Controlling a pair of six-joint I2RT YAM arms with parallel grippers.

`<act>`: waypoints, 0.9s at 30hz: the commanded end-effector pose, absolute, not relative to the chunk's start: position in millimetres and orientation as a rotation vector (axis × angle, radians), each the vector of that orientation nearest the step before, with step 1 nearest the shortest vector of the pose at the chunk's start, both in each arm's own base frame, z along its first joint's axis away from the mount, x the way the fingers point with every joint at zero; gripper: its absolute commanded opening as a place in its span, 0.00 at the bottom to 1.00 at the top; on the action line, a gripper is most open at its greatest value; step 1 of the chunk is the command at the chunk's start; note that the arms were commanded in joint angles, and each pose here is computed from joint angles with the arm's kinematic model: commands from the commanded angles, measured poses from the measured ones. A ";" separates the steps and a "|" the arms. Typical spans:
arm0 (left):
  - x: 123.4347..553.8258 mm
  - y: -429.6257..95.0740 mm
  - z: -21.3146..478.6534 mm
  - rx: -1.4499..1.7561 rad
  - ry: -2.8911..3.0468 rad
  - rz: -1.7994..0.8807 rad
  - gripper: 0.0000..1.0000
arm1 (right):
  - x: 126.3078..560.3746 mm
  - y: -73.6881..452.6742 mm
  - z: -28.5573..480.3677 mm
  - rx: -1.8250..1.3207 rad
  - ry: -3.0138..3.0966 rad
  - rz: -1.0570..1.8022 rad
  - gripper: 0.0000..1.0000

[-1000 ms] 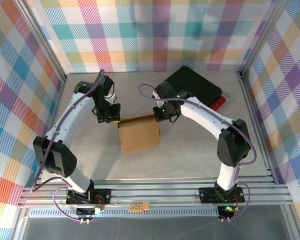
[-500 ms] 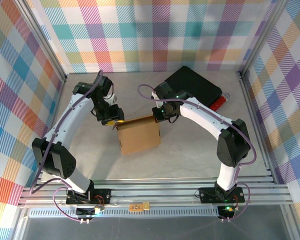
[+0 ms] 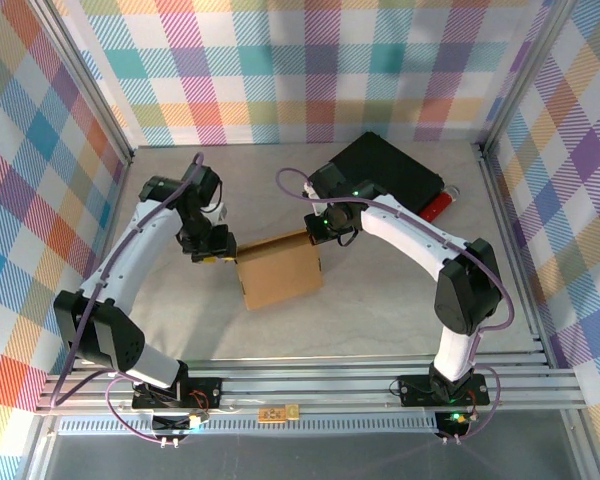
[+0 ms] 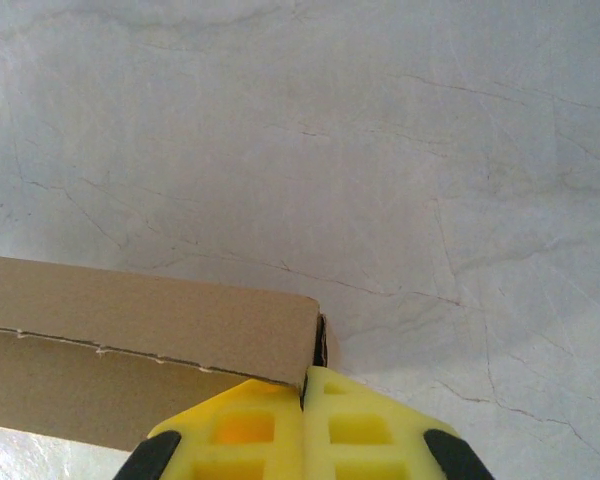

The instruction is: Fold the paper box

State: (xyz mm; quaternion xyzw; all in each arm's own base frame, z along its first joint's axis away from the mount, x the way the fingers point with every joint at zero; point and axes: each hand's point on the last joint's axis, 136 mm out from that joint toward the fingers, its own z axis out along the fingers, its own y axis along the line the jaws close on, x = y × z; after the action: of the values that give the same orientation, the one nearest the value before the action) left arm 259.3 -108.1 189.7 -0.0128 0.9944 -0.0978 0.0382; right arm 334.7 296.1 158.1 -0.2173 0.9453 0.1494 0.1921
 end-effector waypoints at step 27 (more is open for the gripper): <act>290.5 -125.3 183.7 -0.030 3.039 -0.373 0.02 | 333.0 294.5 180.3 -0.587 2.611 0.432 0.00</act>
State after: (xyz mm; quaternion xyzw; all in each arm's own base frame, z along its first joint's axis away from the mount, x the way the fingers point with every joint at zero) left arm 289.3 -122.6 172.5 -0.0023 0.9928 -0.1132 0.0398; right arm 335.5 295.0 160.5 -0.2163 0.9449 0.1473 0.1966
